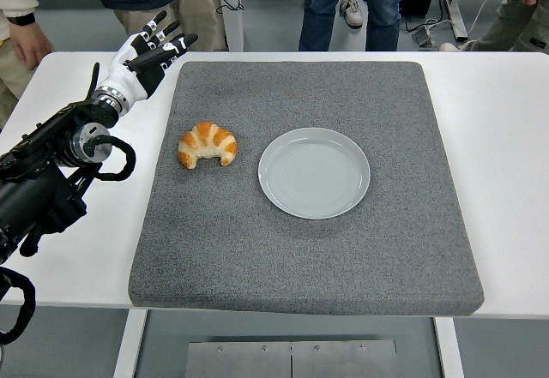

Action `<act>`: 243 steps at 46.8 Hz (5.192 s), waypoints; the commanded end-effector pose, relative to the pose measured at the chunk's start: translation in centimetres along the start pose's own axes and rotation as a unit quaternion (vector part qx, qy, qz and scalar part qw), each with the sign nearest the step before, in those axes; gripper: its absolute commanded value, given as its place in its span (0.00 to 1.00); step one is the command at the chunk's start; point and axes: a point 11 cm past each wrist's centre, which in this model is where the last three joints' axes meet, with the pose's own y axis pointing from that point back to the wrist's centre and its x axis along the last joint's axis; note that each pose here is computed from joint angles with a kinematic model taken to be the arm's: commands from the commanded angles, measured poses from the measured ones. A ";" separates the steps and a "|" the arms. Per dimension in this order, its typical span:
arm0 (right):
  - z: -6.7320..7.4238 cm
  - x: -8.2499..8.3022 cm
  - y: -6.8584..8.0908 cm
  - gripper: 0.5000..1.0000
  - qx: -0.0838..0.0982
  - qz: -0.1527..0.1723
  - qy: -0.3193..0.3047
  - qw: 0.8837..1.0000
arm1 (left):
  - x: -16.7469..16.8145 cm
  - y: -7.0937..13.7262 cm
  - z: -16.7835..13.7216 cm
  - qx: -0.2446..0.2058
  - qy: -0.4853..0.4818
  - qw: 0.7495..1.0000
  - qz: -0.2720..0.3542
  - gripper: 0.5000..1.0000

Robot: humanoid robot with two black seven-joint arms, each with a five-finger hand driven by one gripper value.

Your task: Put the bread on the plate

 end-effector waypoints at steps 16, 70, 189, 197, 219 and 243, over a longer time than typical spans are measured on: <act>0.0 0.0 0.0 1.00 0.000 0.000 0.000 1.000 | 0.1 0.0 0.3 -0.003 0.001 1.000 0.001 0.94; 0.0 0.0 0.0 1.00 0.000 0.000 0.000 1.000 | -3.4 4.7 8.2 -0.005 -0.177 0.976 -0.125 0.94; 0.0 0.0 0.0 1.00 0.000 0.000 0.000 1.000 | -5.0 8.1 -3.5 -0.005 -0.736 0.654 -0.173 0.91; 0.0 0.0 0.0 1.00 0.000 0.000 0.000 1.000 | -5.1 7.8 -4.1 -0.008 -0.739 0.652 -0.168 0.91; 0.0 0.0 0.0 1.00 -0.001 0.000 0.000 1.000 | -4.4 6.7 -4.4 -0.008 -0.742 0.655 -0.140 0.91; 0.0 0.0 0.0 1.00 0.000 0.000 0.000 1.000 | -3.4 6.1 -4.4 -0.003 -0.744 0.658 -0.118 0.91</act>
